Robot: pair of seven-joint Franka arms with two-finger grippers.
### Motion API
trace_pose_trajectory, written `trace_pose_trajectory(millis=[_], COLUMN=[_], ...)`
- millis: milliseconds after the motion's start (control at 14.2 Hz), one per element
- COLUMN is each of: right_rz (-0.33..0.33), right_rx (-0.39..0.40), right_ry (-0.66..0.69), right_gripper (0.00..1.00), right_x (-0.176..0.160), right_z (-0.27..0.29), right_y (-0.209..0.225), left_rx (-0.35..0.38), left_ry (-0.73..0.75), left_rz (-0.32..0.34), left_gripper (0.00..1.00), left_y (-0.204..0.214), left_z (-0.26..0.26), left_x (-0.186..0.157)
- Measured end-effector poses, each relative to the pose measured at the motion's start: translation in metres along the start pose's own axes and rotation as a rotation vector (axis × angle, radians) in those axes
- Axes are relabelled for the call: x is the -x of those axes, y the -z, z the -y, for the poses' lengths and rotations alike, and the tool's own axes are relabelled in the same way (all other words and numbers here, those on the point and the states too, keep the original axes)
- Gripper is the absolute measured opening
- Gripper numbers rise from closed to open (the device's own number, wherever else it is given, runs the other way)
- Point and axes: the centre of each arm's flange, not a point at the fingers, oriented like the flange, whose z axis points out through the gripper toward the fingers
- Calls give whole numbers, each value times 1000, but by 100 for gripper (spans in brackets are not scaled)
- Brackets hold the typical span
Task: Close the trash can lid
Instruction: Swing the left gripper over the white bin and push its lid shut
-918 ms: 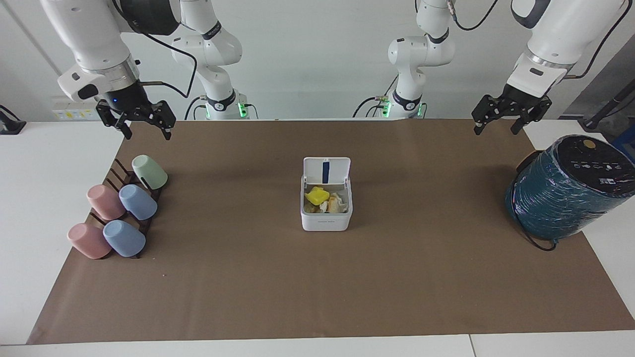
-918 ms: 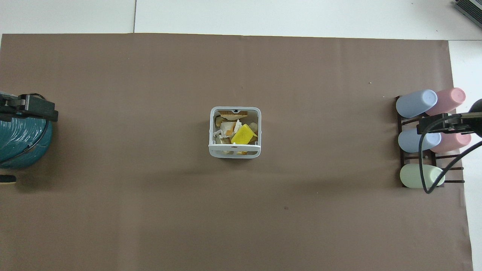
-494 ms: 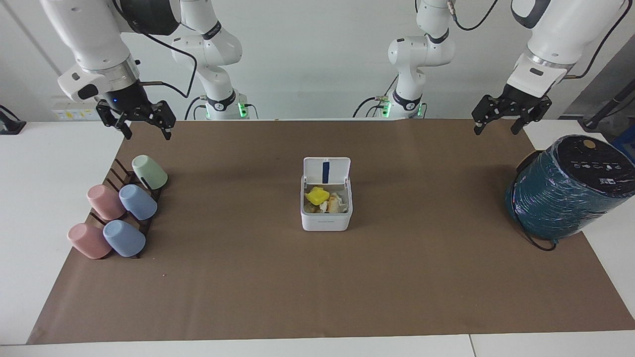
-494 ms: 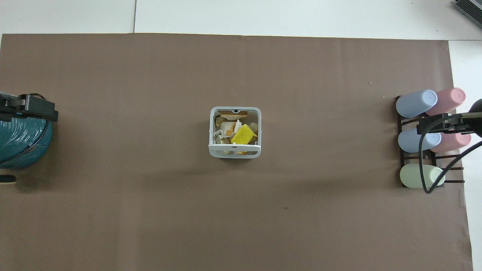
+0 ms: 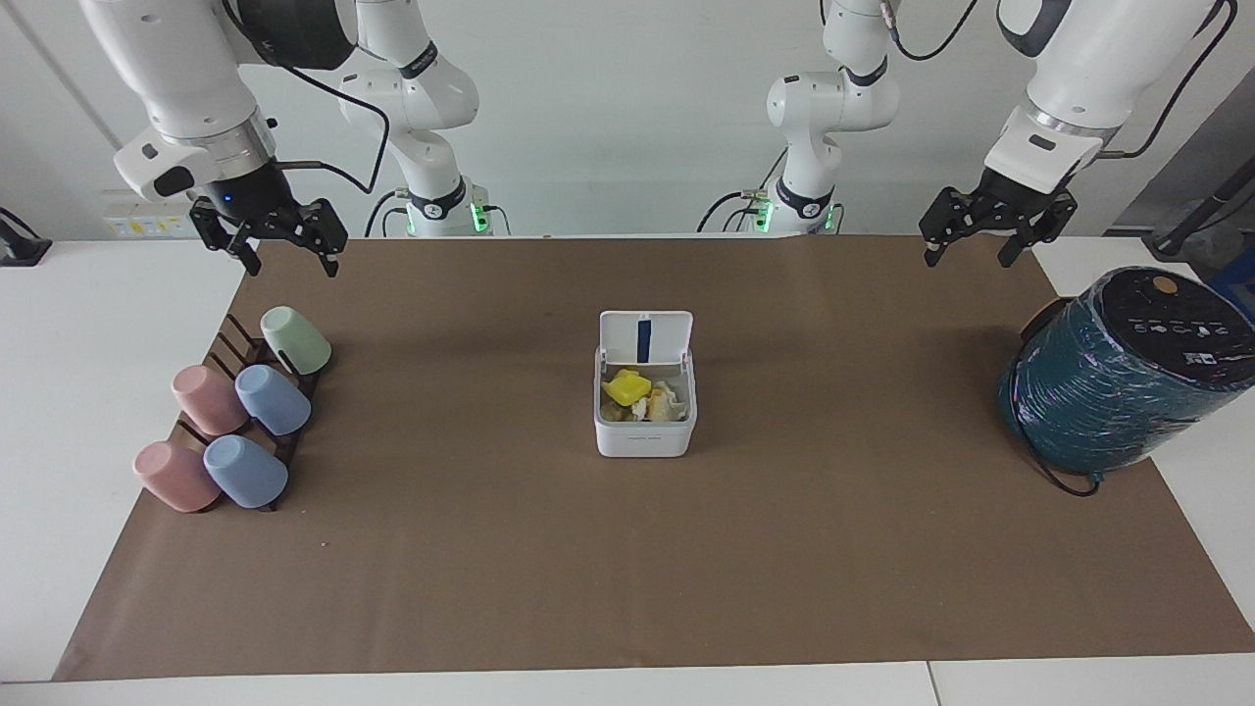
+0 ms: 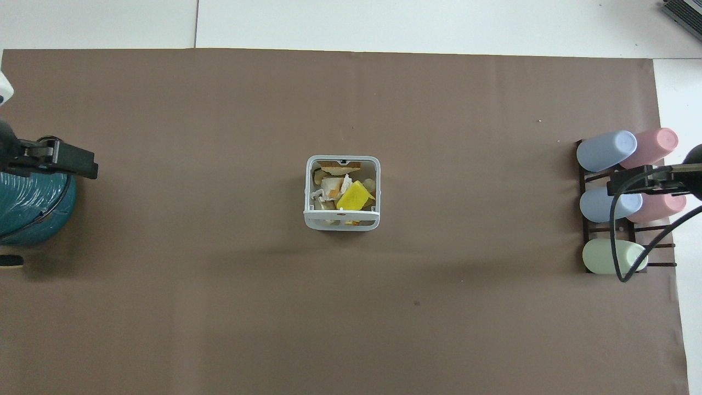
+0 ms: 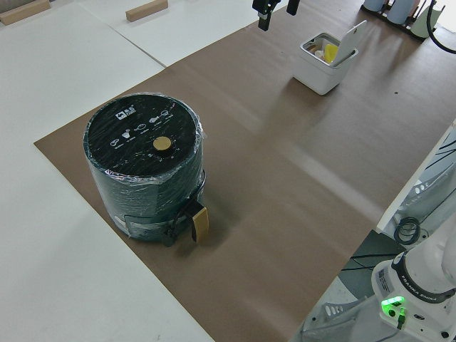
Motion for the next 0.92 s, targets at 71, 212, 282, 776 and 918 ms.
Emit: trace_pose_trajectory(millis=[71, 212, 282, 776, 918], right_rz=[0, 0, 0, 0, 0], right_rx=[0, 0, 0, 0, 0], right_ry=[0, 0, 0, 0, 0], right_gripper=[100, 100, 100, 100, 100], right_x=[0, 0, 0, 0, 0], right_z=[0, 0, 0, 0, 0], right_y=[0, 0, 0, 0, 0], left_rx=[1, 5, 8, 49, 70], left_ry=[-15, -29, -36, -143, -171], left_rz=[-7, -33, -44, -111, -141], left_gripper=[100, 100, 100, 32, 5], left_y=[-5, -22, -30, -80, -93], left_z=[-19, -69, -92, -237, -266], left_x=[1, 8, 15, 64, 76])
